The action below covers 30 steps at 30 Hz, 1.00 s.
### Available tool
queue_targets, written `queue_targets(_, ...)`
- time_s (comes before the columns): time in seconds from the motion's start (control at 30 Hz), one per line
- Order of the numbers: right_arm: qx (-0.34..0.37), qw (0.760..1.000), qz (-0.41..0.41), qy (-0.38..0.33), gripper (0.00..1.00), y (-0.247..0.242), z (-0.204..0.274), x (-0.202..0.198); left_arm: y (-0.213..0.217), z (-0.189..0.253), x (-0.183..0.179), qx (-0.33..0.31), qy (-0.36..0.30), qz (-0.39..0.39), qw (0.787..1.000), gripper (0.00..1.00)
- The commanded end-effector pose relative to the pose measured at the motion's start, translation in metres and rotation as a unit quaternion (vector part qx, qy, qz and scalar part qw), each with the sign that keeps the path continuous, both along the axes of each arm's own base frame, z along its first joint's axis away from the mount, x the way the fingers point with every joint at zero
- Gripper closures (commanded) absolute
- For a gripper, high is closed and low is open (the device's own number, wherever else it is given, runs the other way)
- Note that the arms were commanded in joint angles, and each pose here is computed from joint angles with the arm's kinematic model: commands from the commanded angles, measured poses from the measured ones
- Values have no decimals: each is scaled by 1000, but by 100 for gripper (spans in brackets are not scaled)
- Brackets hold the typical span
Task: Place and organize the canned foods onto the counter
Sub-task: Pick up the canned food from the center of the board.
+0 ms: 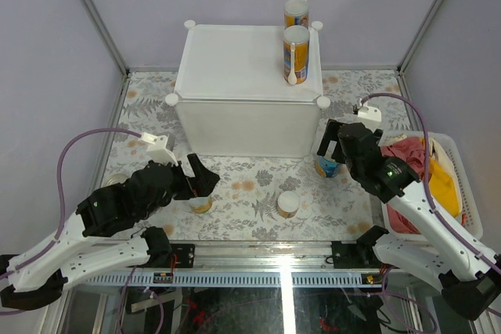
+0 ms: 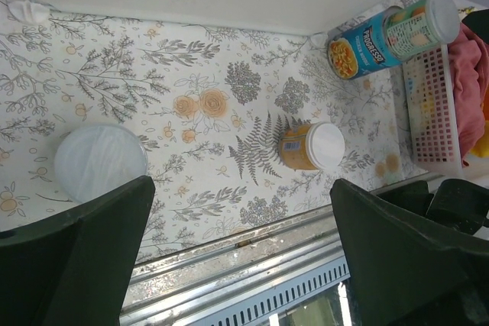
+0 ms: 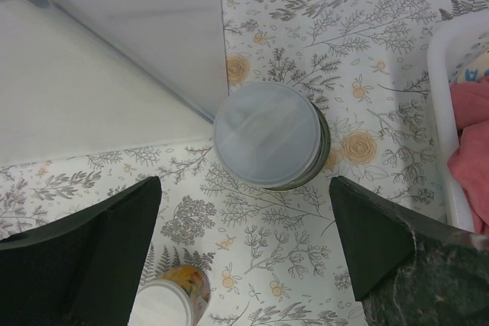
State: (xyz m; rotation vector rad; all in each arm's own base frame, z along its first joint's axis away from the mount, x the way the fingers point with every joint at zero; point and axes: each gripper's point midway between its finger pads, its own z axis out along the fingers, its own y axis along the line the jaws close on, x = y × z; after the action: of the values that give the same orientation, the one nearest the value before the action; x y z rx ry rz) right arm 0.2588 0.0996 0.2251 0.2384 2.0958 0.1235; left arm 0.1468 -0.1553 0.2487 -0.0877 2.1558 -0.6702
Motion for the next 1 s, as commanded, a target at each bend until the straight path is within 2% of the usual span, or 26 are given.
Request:
queue_targets(0.0, 8, 999, -37, -21, 0, -6, 5, 7, -16, 7, -1, -36, -4, -19, 999, 0)
queue_targets(0.97, -52, 997, -62, -12, 0, -13, -36, 35, -23, 11, -1, -31, -3, -33, 999, 0)
